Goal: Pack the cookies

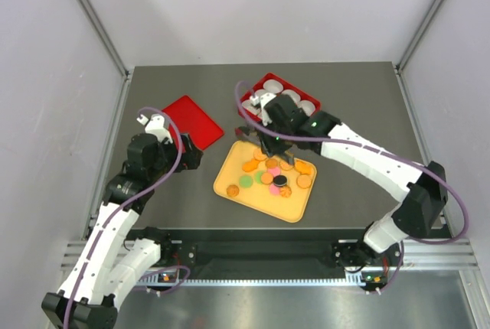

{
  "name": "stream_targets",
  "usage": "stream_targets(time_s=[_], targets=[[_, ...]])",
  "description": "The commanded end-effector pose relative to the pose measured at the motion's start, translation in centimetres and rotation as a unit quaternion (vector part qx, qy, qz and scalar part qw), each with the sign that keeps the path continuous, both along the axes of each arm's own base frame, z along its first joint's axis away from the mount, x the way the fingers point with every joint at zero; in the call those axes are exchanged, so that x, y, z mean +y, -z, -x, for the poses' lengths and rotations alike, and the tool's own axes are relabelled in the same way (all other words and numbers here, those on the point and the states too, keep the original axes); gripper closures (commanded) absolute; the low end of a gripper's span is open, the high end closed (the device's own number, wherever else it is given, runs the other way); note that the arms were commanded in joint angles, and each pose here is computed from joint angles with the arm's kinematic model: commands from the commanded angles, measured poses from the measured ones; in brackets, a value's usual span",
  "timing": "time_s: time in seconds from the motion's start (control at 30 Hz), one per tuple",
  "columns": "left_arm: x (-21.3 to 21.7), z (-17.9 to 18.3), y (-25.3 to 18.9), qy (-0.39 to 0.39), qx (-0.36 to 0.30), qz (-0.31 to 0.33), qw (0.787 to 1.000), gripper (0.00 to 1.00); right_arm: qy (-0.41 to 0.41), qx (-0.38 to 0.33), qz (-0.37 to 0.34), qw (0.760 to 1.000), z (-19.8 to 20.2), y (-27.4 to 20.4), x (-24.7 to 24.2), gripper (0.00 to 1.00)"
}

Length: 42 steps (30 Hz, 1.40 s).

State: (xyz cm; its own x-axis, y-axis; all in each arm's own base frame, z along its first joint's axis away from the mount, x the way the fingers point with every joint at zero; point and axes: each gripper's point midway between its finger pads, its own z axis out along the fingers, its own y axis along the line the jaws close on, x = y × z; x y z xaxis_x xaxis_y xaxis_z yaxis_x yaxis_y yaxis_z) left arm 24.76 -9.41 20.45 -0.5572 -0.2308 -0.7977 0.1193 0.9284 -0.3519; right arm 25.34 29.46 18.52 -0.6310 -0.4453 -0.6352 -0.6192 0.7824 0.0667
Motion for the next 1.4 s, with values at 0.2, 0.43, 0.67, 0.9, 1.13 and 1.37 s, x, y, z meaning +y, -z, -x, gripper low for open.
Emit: stream_targets(time_s=[0.2,0.43,0.67,0.9,1.13,1.37], targets=[[0.8,-0.1,-1.2,-0.012,-0.027,-0.012,0.999,0.02,0.12,-0.093,-0.075,0.986,-10.7,-8.8,-4.6,0.69],[1.0,0.0,-1.4,-0.019,-0.039,-0.011,0.999,0.02,0.215,-0.113,-0.054,0.969,-19.1,-7.3,-7.5,0.7],[1.3,0.3,-1.9,-0.024,-0.053,-0.009,0.998,0.02,0.244,-0.099,-0.052,0.963,-24.4,-4.5,-8.3,0.7],[1.3,0.2,-1.6,-0.024,-0.047,-0.011,0.999,0.02,0.247,-0.081,-0.048,0.964,-26.0,-2.1,-8.2,0.7],[1.2,0.1,-1.6,-0.024,-0.048,-0.011,0.998,0.02,0.238,-0.067,-0.051,0.968,-25.6,-0.6,-7.6,0.7],[1.2,0.1,-1.6,-0.023,-0.047,-0.011,0.999,0.02,0.236,-0.058,-0.048,0.969,-25.5,0.7,-7.3,0.69]])
